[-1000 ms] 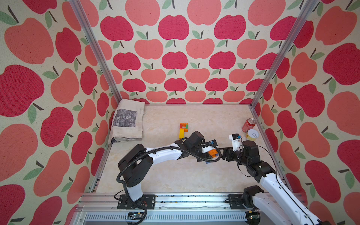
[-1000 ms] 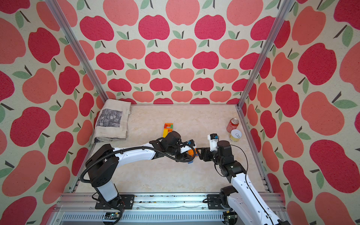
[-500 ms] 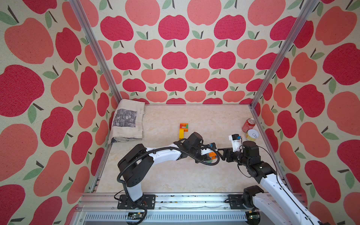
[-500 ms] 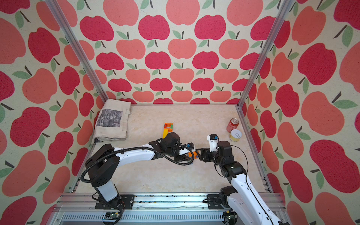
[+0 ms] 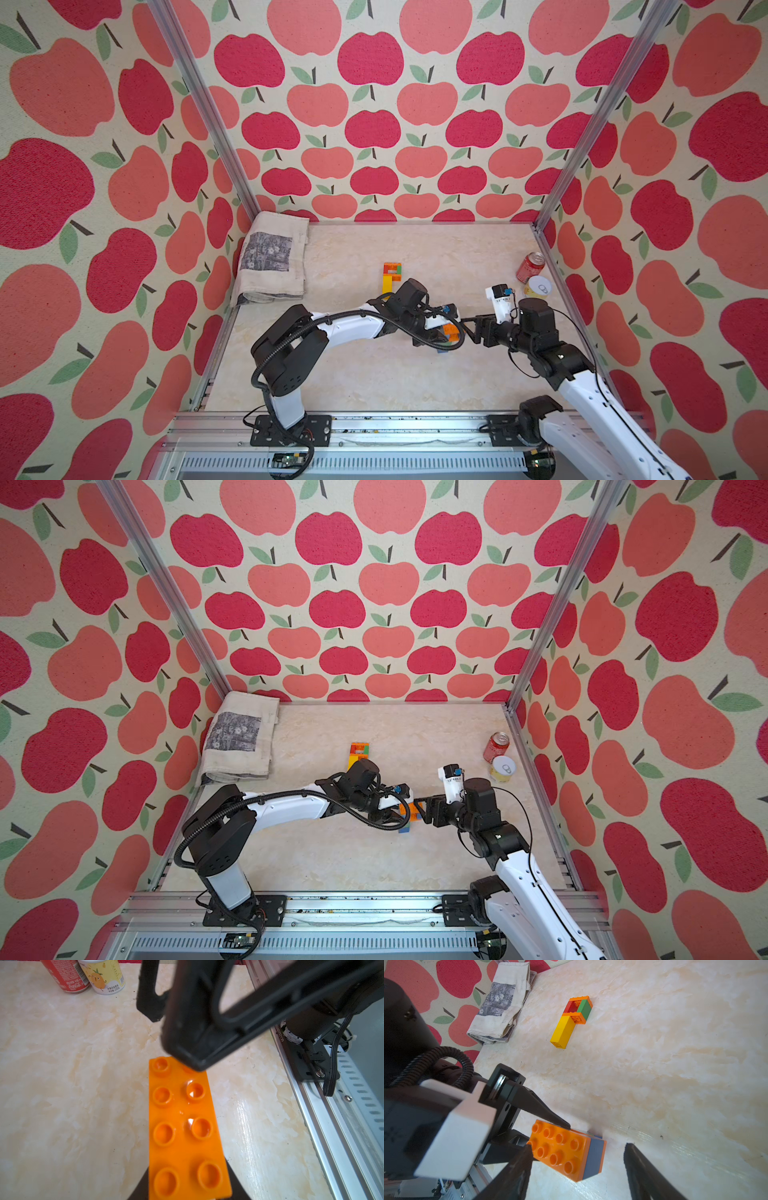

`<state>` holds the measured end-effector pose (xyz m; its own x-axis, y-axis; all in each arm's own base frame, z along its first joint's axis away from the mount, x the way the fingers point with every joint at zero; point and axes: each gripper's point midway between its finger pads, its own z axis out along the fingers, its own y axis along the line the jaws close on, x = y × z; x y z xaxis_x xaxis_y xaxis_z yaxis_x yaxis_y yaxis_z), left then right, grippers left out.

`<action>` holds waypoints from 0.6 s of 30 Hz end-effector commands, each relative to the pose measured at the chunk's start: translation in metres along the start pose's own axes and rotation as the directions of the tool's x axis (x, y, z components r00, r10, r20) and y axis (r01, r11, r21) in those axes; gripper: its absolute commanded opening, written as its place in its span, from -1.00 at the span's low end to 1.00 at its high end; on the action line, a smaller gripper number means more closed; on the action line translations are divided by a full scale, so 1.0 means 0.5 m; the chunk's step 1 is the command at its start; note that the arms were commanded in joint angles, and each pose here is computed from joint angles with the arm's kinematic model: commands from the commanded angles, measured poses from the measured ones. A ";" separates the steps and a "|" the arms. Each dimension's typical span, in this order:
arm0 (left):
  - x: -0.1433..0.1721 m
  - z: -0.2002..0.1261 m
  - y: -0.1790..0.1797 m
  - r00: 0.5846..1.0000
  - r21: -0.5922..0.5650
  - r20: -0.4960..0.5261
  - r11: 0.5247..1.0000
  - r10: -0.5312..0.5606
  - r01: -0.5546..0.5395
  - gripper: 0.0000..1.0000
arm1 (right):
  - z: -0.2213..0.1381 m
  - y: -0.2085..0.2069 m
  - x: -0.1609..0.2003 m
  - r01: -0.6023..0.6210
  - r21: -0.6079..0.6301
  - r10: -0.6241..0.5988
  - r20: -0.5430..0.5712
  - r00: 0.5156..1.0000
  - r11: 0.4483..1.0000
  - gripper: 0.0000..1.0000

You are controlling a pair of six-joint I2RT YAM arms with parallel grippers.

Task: Assemble the letter p with lego
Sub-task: Pick up the lego brick from the center of the board.

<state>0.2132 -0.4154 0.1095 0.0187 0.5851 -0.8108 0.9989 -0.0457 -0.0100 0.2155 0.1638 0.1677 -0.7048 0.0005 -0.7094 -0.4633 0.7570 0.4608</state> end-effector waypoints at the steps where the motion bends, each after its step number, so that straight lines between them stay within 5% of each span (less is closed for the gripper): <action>1: 0.009 0.010 -0.010 1.000 0.045 -0.013 0.999 0.005 -0.005 -0.40 | -0.008 0.002 -0.006 0.045 0.039 -0.044 -0.016 0.999 0.998 0.50; 13: 0.022 0.019 -0.017 0.999 0.066 -0.035 0.998 0.001 0.002 -0.43 | 0.068 -0.056 0.106 0.017 0.132 0.010 -0.201 0.979 0.991 0.50; 18: 0.029 0.020 -0.017 0.999 0.063 -0.045 0.998 -0.002 0.005 -0.44 | 0.036 -0.047 0.073 0.042 0.144 -0.025 -0.123 0.992 0.989 0.48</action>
<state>0.2104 -0.4189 0.1091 0.0428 0.5762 -0.8162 0.9967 -0.0811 -0.0050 0.2201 0.1760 0.1416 -0.7192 -0.0709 -0.6912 -0.4640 0.7895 0.4018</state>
